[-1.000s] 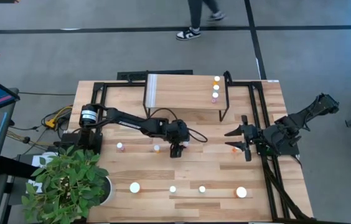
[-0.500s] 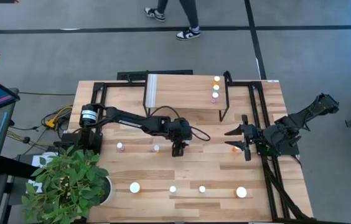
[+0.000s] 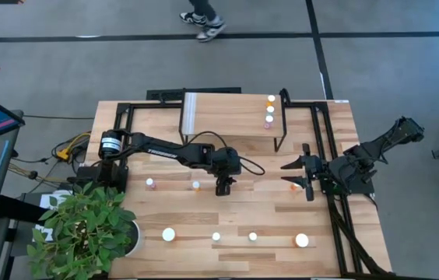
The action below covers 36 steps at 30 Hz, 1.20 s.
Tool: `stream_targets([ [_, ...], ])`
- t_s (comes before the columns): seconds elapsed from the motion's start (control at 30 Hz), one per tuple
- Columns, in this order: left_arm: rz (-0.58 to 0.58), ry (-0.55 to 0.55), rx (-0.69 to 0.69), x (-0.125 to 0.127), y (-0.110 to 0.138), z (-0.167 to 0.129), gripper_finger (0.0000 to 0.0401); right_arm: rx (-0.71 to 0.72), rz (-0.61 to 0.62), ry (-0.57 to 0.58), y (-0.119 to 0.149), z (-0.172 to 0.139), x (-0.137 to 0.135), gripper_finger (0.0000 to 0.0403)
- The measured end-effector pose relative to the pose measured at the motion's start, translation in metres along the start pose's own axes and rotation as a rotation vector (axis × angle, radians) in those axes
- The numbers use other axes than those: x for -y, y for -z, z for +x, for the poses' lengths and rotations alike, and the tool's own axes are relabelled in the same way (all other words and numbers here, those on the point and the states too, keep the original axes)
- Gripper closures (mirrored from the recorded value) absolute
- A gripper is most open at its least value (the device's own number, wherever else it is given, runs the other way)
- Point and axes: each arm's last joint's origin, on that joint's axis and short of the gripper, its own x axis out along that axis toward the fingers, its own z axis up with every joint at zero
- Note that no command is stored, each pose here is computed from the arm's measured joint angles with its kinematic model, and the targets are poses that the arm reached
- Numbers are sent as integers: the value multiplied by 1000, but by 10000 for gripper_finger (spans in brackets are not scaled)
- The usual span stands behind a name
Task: Pick and place medicine bottles onto shelf by color
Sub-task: Put the right pink pill bottle on the shelf
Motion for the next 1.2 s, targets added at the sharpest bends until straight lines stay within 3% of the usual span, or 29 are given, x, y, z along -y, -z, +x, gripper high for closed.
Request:
stream_targets([
  [0.4, 1, -76, 31, -2, -5, -6, 205, -1, -1, 0, 0, 0, 0, 226],
  [0.57, 9, -53, 15, 3, -6, -7, 187, -6, -3, 1, 1, 0, 0, 226],
  [1.03, 23, -23, -27, 15, -2, -6, 179, -12, 9, 3, 1, 0, 0, 226],
  [1.2, 15, -7, -58, 13, 5, 11, 179, -10, 12, 2, 1, 0, 0, 226],
])
